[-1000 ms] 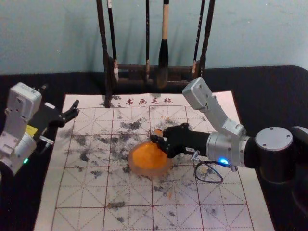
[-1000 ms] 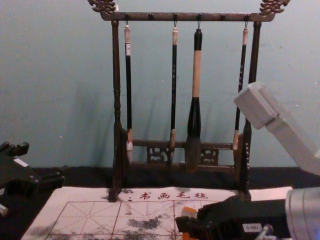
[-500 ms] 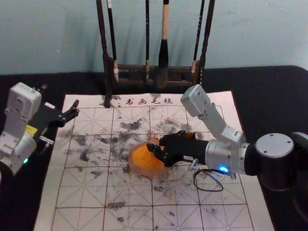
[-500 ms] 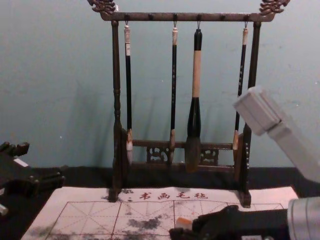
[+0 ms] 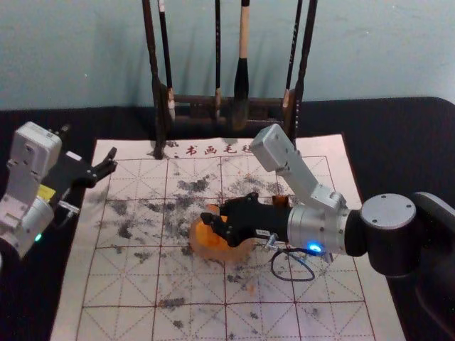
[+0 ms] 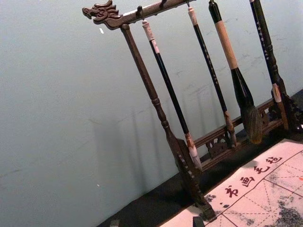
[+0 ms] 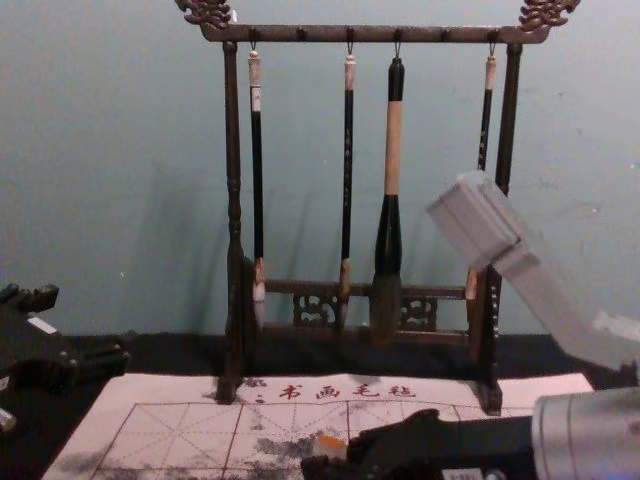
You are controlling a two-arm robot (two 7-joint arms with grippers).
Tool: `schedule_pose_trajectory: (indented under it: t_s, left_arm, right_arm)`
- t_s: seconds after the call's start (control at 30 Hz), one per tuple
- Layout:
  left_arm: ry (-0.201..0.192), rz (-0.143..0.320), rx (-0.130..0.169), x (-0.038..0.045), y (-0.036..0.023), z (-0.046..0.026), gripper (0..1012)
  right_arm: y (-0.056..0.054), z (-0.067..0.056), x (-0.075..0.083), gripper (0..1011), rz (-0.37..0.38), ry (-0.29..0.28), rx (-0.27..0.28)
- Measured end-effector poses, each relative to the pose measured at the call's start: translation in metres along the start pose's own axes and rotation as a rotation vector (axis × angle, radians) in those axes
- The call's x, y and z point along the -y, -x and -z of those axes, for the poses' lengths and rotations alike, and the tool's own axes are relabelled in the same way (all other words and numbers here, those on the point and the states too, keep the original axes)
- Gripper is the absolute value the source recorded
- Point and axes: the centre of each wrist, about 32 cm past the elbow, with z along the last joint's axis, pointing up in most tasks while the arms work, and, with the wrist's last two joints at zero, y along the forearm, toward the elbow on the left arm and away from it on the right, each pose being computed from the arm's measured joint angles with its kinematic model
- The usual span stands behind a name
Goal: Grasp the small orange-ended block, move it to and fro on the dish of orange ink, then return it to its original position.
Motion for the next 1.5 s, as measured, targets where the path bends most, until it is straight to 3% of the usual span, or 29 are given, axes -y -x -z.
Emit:
schedule_pose_trajectory:
  t_s: [0.57,0.97,1.5]
  left_arm:
    - [0.0,0.0,0.0,0.0,0.0,0.0,1001]
    - [0.0,0.0,0.0,0.0,0.0,0.0,1001]
    - [0.0,0.0,0.0,0.0,0.0,0.0,1001]
  right_arm:
    - [-0.013,-0.005,-0.015,110,0.037,-0.004,0.003]
    - [-0.02,-0.004,-0.009,110,0.08,-0.005,-0.001]
    - [-0.017,-0.005,0.0,110,0.092,-0.028,-0.004]
